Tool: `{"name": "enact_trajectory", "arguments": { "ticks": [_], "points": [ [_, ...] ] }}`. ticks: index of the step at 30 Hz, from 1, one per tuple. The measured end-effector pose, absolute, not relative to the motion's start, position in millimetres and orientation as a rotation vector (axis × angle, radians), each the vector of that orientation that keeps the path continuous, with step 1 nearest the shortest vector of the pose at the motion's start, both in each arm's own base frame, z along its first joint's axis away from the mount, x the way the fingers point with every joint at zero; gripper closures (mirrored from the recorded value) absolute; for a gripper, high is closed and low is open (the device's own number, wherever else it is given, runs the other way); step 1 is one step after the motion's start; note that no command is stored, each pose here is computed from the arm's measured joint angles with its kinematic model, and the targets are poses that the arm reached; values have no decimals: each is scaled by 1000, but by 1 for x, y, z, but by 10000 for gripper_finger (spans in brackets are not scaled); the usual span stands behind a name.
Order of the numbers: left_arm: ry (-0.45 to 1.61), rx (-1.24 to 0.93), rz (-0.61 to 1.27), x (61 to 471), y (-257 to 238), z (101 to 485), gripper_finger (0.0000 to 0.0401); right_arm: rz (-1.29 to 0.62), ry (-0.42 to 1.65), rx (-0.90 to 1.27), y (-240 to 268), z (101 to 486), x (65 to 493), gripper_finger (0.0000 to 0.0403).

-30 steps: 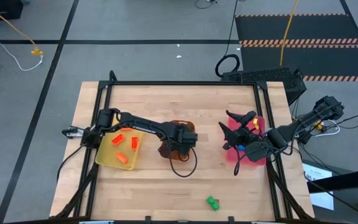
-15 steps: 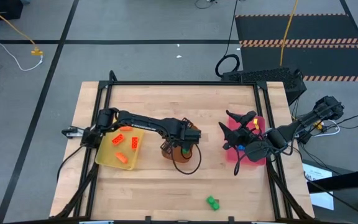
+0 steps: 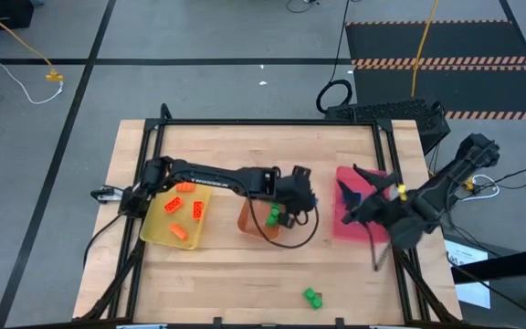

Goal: Sort & place blocks by color
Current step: Put he blue game piece into the pink bin

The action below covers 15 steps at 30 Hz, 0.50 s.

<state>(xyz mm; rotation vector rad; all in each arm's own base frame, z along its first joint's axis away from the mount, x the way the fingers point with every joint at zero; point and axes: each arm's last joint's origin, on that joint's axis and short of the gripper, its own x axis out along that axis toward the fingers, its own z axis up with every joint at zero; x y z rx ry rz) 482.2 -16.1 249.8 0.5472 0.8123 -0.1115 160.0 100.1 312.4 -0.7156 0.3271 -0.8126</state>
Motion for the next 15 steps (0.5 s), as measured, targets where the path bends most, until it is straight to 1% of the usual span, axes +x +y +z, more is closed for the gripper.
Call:
{"name": "enact_trajectory", "arguments": {
  "ticks": [3,8,12,15],
  "points": [
    [659,457,-143,492,-8,260,259,-791,275,-631,102,322,153,156],
    [408,326,-194,503,-1,270,259,-761,234,-565,103,328,144,156],
    [291,264,-208,510,-3,260,259,-746,229,-567,106,328,143,156],
    [271,231,-206,518,-6,242,259,-746,228,-564,106,329,143,156]
  ]
}}
